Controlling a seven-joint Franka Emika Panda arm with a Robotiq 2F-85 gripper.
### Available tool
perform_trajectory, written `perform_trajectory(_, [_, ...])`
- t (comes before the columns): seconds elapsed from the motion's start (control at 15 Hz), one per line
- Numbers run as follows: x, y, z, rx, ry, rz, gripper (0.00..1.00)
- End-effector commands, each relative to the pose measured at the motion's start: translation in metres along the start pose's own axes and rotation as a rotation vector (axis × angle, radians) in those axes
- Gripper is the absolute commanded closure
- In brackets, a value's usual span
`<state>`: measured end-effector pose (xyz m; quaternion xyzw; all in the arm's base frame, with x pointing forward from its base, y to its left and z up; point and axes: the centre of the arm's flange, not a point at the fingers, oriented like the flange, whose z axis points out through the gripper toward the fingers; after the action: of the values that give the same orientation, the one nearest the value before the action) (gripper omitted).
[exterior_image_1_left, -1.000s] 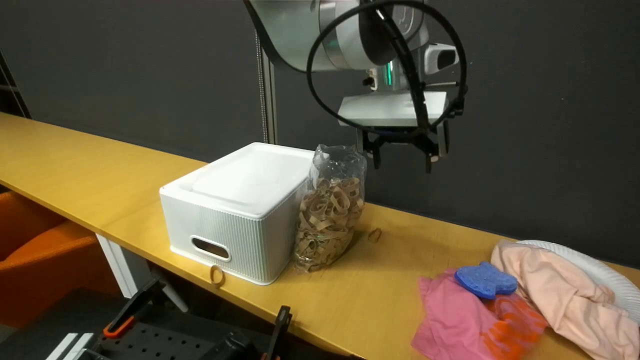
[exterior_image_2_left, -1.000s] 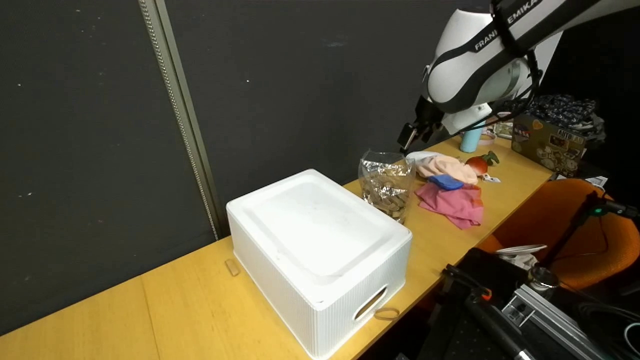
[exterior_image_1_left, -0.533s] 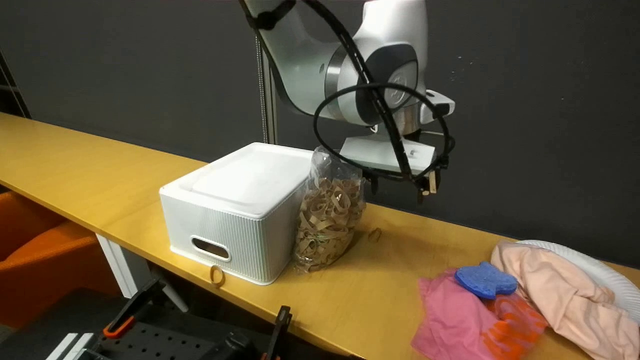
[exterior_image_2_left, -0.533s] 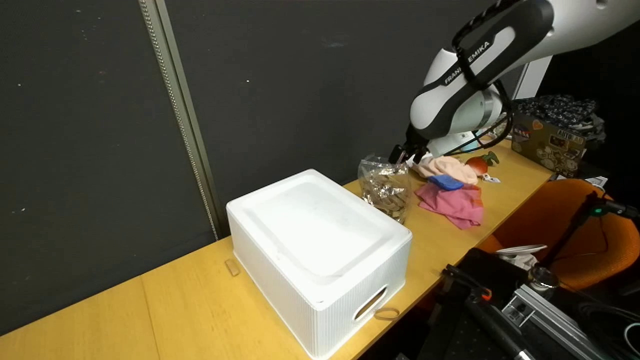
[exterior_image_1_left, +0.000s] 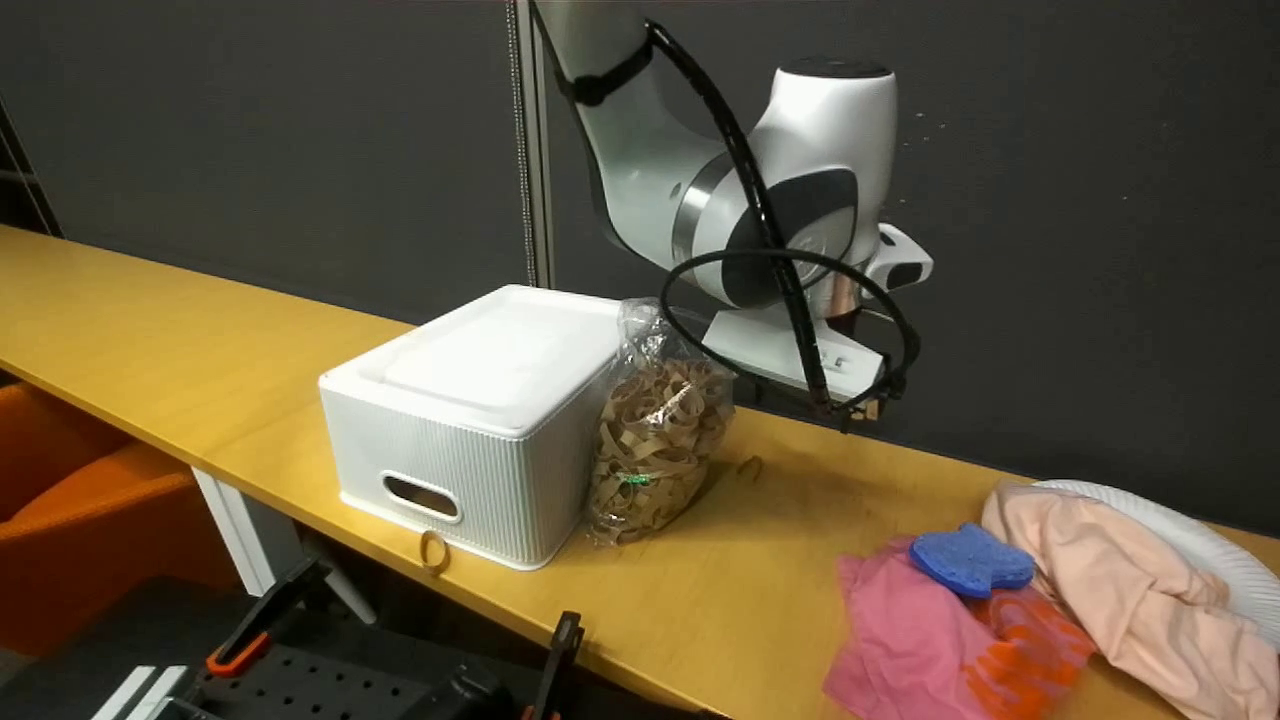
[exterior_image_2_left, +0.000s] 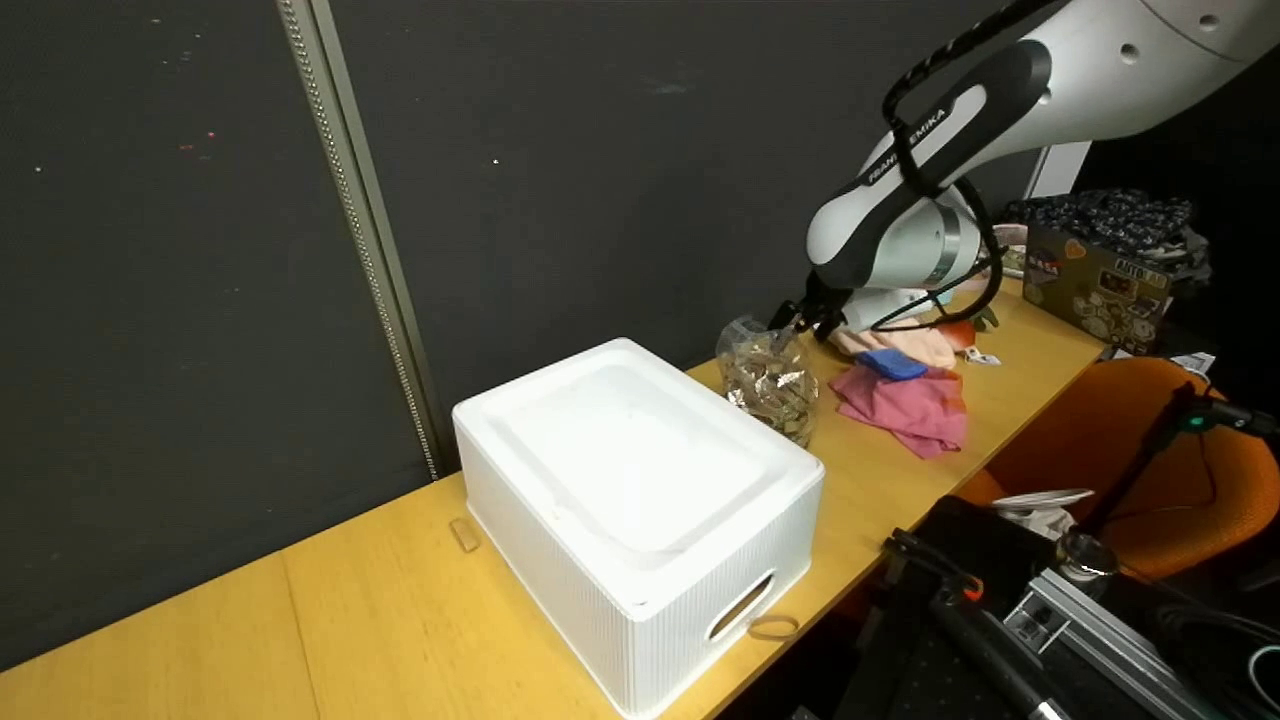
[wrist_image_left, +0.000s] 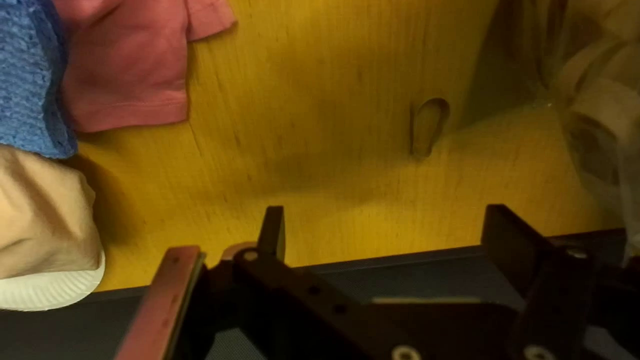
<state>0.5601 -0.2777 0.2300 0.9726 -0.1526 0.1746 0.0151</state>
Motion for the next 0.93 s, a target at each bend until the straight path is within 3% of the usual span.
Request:
perform_trajectory(0.0, [0.002, 0.021, -0.005, 0.044, 0.036, 0.022, 0.00])
perform_trajectory(0.33, [0.011, 0.041, -0.010, 0.061, 0.063, 0.058, 0.00])
perform_trajectory(0.87, [0.037, 0.013, 0.036, 0.097, -0.004, 0.027, 0.00])
